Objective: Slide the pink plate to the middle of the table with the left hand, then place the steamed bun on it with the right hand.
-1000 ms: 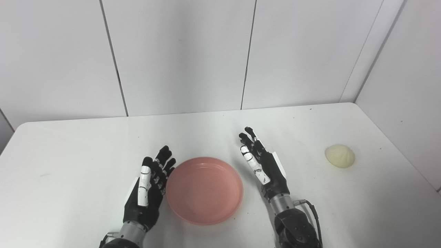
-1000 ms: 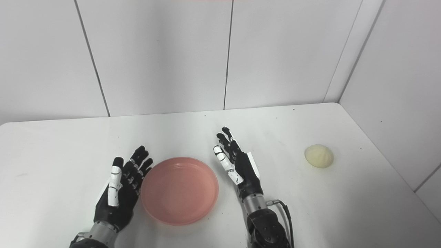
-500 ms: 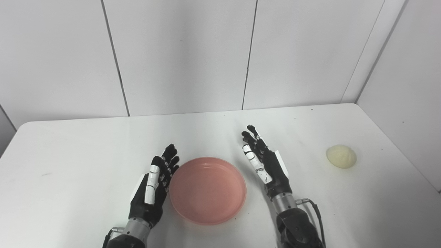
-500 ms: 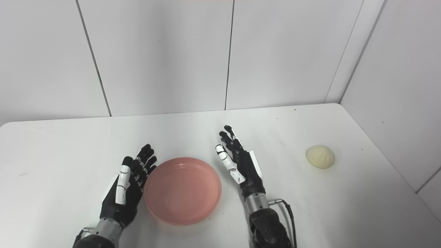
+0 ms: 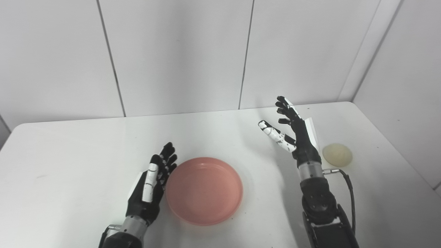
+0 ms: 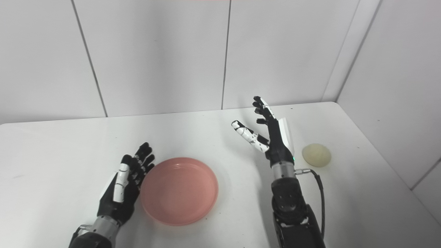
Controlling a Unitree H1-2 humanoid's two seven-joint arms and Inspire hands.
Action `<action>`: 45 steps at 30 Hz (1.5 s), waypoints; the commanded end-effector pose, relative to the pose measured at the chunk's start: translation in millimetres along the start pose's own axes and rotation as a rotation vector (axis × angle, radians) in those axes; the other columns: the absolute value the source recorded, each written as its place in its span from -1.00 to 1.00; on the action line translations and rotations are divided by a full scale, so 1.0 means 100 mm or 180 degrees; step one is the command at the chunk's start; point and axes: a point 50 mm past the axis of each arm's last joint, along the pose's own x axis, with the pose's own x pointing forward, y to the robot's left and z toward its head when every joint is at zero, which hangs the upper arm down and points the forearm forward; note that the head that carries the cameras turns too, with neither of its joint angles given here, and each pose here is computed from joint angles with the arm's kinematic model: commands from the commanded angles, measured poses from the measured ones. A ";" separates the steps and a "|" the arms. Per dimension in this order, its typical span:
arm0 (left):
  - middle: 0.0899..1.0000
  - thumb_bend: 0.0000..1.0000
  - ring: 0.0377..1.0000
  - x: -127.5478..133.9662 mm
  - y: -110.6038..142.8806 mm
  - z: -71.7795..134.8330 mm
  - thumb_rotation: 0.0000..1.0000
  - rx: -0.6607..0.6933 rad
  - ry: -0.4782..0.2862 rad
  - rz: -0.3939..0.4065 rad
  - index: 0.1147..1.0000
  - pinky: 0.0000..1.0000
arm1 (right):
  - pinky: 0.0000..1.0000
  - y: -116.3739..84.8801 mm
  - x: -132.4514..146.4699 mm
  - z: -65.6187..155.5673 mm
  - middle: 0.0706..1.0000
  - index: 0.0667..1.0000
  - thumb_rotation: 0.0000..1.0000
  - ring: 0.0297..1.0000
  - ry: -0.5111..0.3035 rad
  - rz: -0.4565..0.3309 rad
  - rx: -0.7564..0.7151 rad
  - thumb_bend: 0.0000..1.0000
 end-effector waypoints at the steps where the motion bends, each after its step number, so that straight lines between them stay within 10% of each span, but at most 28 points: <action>1: 0.95 0.33 0.94 -0.09 0.11 -0.11 0.98 -0.0024 0.0042 0.0049 0.79 0.95 | 0.48 -0.21 0.16 0.21 0.64 0.69 -0.02 0.60 -0.0182 -0.0289 -0.0230 0.12; 18: 0.90 0.35 0.89 -0.12 0.27 -0.12 0.90 -0.0020 0.0080 0.0003 0.72 0.89 | 0.31 -0.75 0.35 0.11 0.58 0.55 -0.31 0.54 0.0191 -0.1098 -0.1327 0.40; 45: 0.89 0.39 0.87 -0.13 0.39 -0.11 0.90 0.0009 0.0097 -0.0026 0.71 0.89 | 0.59 -1.04 0.39 -0.08 0.77 0.69 -0.36 0.78 0.1172 -0.0620 -0.2117 0.60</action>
